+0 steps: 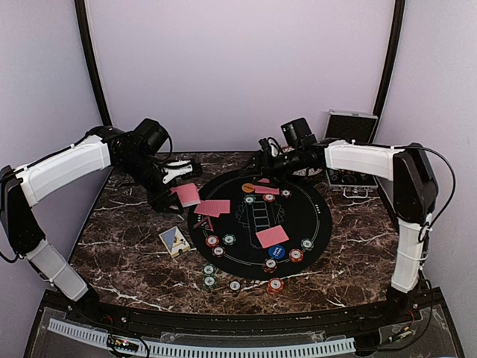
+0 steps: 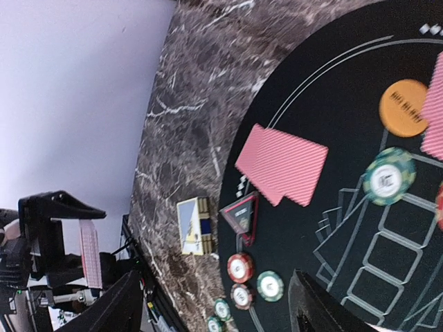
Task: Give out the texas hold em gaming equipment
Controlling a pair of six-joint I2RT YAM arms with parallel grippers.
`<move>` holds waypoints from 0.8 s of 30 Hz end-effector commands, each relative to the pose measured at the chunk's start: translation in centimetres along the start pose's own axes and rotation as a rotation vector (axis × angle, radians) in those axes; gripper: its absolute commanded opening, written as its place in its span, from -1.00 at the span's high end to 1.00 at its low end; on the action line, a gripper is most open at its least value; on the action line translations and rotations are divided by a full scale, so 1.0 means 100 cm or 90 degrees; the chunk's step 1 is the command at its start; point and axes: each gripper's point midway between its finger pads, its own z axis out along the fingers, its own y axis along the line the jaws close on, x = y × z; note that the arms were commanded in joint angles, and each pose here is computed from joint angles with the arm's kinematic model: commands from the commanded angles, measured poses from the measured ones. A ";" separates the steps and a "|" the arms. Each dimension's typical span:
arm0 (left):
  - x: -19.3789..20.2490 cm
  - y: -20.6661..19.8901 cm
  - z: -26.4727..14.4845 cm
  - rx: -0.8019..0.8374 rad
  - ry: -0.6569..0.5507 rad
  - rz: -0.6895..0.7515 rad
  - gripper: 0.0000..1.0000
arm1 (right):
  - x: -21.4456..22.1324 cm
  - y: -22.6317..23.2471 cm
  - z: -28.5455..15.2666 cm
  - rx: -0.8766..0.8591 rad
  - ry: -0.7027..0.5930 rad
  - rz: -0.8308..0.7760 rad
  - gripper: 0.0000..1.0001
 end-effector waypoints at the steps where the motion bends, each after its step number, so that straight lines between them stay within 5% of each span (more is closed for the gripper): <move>1: -0.012 0.001 -0.011 -0.002 -0.027 0.006 1.00 | 0.028 0.056 0.005 -0.102 0.010 -0.022 -0.48; 24: -0.013 -0.001 -0.011 0.004 -0.034 0.000 1.00 | 0.087 0.149 0.058 -0.247 0.093 -0.049 -0.53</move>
